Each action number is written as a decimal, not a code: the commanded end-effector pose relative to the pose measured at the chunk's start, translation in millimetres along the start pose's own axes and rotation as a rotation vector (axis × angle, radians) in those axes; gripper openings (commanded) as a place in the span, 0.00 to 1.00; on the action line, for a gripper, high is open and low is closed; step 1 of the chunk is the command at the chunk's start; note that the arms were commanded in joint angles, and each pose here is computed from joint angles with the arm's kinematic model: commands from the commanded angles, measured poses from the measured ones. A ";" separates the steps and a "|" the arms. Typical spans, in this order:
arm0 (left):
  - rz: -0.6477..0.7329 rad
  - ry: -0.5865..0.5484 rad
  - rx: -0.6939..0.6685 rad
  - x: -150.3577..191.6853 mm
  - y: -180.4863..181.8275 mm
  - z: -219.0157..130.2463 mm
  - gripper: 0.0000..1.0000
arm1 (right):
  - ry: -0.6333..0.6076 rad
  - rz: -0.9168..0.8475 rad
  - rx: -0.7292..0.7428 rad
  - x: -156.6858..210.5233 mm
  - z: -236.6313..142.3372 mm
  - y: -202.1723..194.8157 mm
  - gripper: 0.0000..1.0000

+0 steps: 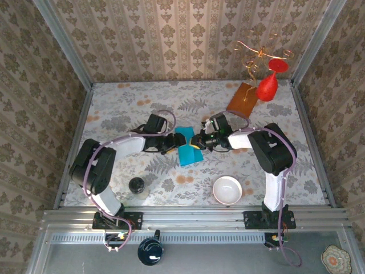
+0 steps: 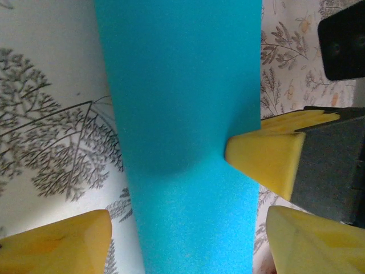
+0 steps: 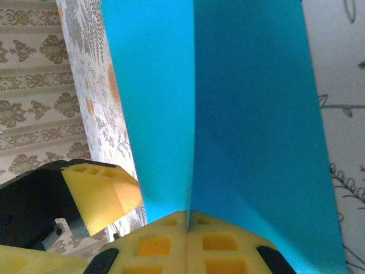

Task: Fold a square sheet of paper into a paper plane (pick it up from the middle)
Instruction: First fold in half a square sheet of paper at the center of the table.

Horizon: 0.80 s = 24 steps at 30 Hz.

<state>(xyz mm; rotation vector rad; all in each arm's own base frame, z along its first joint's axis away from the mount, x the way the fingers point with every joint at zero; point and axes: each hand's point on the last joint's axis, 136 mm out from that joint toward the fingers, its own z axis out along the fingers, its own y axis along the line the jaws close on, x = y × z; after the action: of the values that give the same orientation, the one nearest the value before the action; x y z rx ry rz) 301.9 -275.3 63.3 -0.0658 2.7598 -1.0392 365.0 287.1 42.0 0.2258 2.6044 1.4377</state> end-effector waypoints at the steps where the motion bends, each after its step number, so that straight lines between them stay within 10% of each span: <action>1: 0.010 -0.002 -0.055 -3.9 5.1 6.6 0.71 | -0.023 -0.034 0.009 -9.9 -3.0 -1.8 0.00; 18: -0.014 0.030 -0.282 -1.4 30.7 31.9 0.43 | -0.022 -0.067 0.089 -22.3 -6.3 -16.7 0.03; 24: -0.087 0.058 -0.374 12.6 53.7 42.8 0.35 | -0.067 -0.085 0.173 -36.6 -27.9 -8.0 0.29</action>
<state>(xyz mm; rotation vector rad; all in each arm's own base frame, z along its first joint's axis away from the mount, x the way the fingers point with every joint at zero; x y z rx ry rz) 314.9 -280.2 24.8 -0.1249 2.8884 -0.6970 388.9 267.4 41.8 0.1666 2.6399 1.2607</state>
